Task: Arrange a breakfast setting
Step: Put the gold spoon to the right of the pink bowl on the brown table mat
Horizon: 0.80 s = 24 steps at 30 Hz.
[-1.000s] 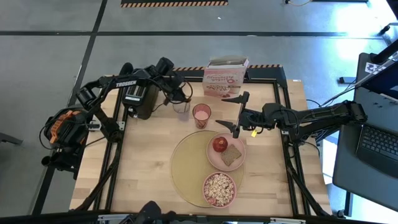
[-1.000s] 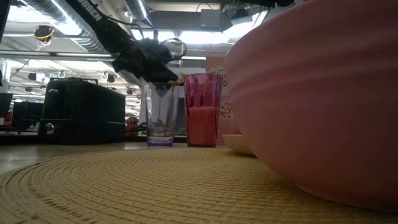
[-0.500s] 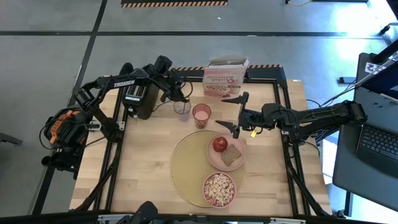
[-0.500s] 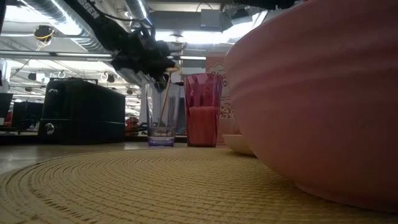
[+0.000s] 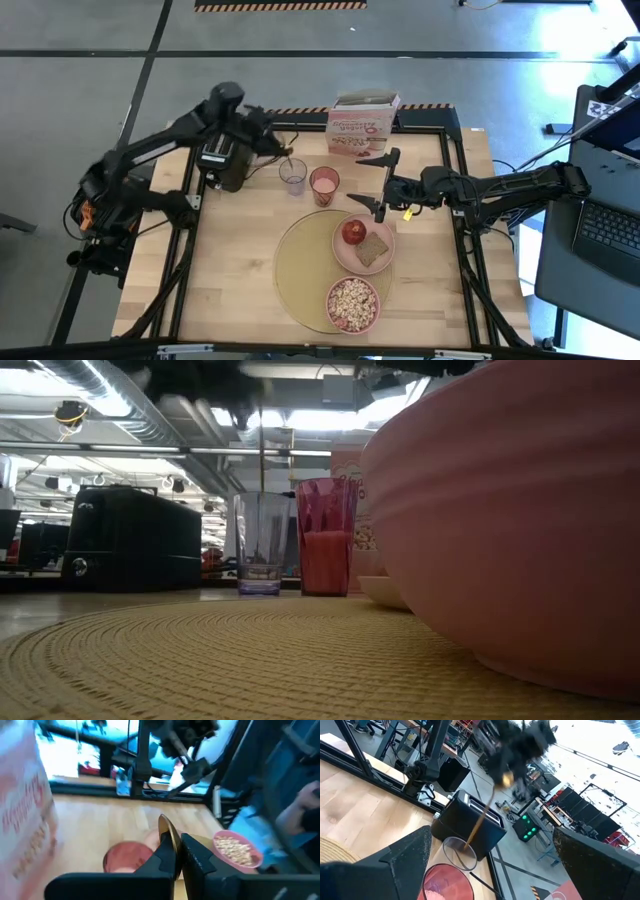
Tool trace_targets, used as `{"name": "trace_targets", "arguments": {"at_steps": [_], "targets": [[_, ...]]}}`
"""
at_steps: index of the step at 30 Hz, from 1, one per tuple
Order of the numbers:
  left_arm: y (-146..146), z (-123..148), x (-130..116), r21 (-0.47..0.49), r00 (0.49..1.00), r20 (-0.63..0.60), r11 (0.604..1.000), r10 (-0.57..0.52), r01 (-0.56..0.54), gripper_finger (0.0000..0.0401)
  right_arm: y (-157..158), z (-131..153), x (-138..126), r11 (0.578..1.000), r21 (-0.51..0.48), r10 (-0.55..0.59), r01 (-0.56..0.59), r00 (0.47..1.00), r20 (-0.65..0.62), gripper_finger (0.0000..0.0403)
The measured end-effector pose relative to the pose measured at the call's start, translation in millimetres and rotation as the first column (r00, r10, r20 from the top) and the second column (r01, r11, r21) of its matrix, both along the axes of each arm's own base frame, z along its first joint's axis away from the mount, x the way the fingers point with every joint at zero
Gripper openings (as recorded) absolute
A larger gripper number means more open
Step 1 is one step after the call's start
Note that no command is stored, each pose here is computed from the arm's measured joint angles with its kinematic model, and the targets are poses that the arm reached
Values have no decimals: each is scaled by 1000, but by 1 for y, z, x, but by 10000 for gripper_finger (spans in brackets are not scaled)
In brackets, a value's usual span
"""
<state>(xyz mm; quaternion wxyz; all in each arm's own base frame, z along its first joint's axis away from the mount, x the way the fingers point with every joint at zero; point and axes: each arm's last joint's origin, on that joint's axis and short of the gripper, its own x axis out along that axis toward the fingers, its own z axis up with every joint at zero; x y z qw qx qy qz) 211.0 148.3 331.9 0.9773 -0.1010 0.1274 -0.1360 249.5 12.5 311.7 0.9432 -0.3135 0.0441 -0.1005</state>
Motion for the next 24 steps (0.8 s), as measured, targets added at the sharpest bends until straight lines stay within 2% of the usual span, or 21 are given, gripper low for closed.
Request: {"name": "trace_targets", "arguments": {"at_steps": [4, 7, 10, 14, 17, 21, 24], "targets": [[-59, 23, -1, 163, 999, 6, 986, 44, -44, 6, 0, -1, 0, 1000, -1, -14, 14, 1000, -10, 386], [-111, 23, 5, 259, 998, 11, 964, 58, -59, 5, -1, -1, 0, 1000, -2, -29, 29, 999, -14, 386], [-162, 8, 14, 348, 994, 10, 932, 104, -101, 5, -1, -1, 0, 1000, -2, -30, 30, 999, -14, 386], [-222, -13, 25, 426, 982, 68, 885, 175, -187, 5, -1, -1, 0, 1000, -2, -30, 30, 999, -14, 386], [-261, -28, 33, 495, 972, 97, 837, 215, -234, 5, -1, -1, 0, 999, -3, -46, 46, 999, -14, 386], [-302, -54, 44, 535, 977, 103, 818, 185, -211, 5, -2, -1, 0, 999, -3, -53, 53, 999, -14, 386], [-322, -80, 50, 584, 988, 52, 798, 145, -148, 5, -1, -1, 0, 999, -3, -53, 53, 999, -14, 386]]}}
